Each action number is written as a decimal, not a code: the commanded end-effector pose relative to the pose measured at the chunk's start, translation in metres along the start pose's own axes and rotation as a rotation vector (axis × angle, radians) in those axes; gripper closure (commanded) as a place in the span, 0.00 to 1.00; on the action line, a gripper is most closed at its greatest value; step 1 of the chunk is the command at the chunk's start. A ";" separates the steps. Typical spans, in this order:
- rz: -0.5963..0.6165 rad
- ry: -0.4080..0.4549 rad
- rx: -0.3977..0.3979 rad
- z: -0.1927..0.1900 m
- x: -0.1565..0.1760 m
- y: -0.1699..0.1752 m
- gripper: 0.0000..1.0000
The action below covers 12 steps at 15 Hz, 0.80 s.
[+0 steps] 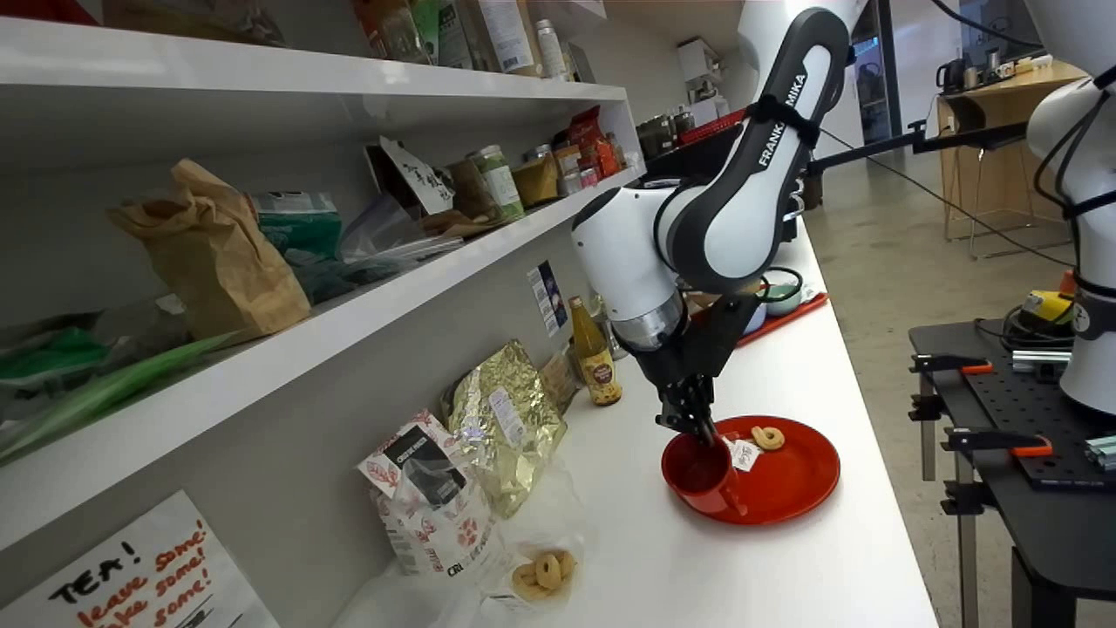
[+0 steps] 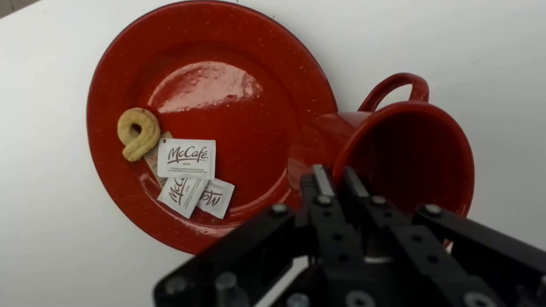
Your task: Put the cup on the plate
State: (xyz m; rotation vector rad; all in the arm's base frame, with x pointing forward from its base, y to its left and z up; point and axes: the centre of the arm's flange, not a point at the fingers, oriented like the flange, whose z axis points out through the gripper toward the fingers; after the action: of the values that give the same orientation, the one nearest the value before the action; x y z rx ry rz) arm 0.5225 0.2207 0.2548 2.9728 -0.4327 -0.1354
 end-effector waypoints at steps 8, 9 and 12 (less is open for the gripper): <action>0.042 -0.079 -0.039 0.036 -0.002 0.055 0.98; 0.047 -0.085 -0.043 0.039 -0.001 0.058 0.98; 0.049 -0.103 -0.048 0.047 -0.002 0.064 0.98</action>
State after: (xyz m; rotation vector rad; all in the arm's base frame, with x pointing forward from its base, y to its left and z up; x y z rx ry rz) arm 0.5026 0.1627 0.2173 2.8993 -0.5199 -0.2718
